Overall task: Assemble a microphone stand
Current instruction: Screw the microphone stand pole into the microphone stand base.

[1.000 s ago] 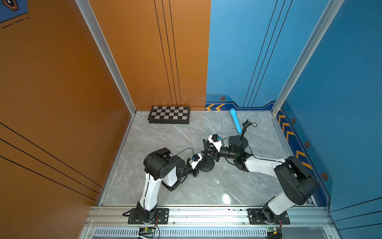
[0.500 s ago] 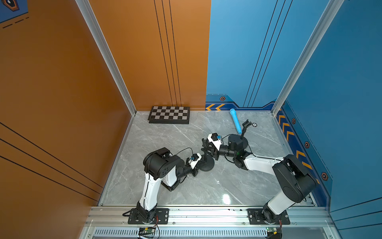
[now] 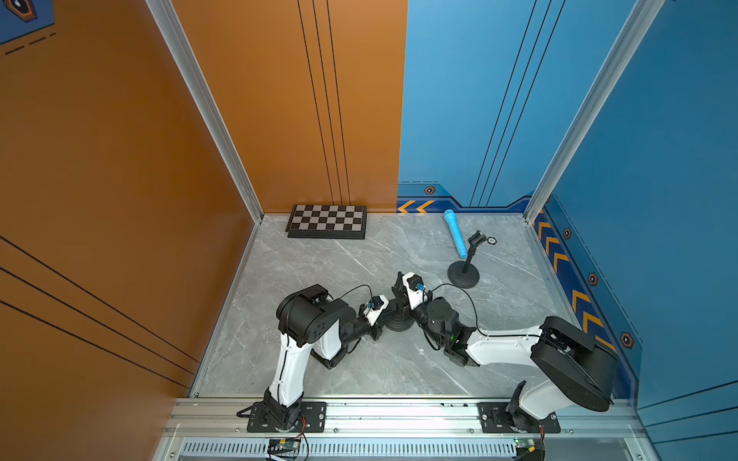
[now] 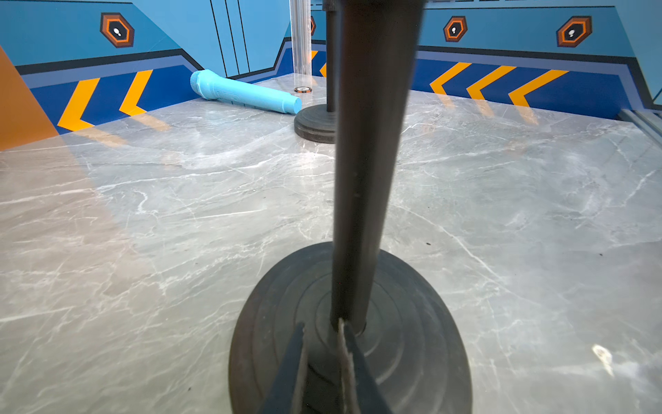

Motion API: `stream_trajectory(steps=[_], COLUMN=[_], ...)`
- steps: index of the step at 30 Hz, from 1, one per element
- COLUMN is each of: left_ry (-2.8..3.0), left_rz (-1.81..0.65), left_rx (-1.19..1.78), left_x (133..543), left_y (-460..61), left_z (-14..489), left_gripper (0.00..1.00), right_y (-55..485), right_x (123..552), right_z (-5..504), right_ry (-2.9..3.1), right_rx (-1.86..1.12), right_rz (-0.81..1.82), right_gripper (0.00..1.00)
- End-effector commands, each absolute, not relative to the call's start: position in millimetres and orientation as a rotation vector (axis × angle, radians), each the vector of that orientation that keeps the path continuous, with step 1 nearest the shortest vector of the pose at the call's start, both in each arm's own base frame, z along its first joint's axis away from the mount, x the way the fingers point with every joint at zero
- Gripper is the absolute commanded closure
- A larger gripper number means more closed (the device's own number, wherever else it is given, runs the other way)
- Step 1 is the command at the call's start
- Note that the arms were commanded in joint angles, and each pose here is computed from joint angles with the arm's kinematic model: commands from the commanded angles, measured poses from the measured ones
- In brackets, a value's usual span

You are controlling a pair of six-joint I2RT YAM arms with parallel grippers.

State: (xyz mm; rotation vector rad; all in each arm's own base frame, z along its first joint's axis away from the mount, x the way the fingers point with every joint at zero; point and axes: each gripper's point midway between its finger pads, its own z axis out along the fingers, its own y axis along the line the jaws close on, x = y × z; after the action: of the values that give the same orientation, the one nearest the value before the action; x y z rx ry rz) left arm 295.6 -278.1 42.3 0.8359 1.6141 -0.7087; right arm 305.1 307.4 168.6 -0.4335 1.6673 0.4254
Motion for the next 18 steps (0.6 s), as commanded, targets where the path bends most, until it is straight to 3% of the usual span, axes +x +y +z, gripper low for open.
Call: stream_trajectory(steps=[1,6,13,18], left_ry=[1.933,1.933,1.903,1.846], left_rz=[-0.640,-0.639,-0.677,-0.718], left_rx=[0.842,0.841,0.861,0.887], left_x=[281,281,278,274], left_y=[-249,-248,-253,-260], left_z=[-33,-32,-24,-6], left_gripper=[0.82,0.82,0.80,0.75], right_y=[280,296,307,312], right_x=[317,314,307,293], right_z=[137,140,153,165], right_ry=[1.782,1.779,1.783,1.762], right_rx=[-0.304,-0.392,-0.556,-0.772], right_rz=[0.211,0.260,0.472,0.717], right_gripper=[0.98,0.88,0.54,0.46])
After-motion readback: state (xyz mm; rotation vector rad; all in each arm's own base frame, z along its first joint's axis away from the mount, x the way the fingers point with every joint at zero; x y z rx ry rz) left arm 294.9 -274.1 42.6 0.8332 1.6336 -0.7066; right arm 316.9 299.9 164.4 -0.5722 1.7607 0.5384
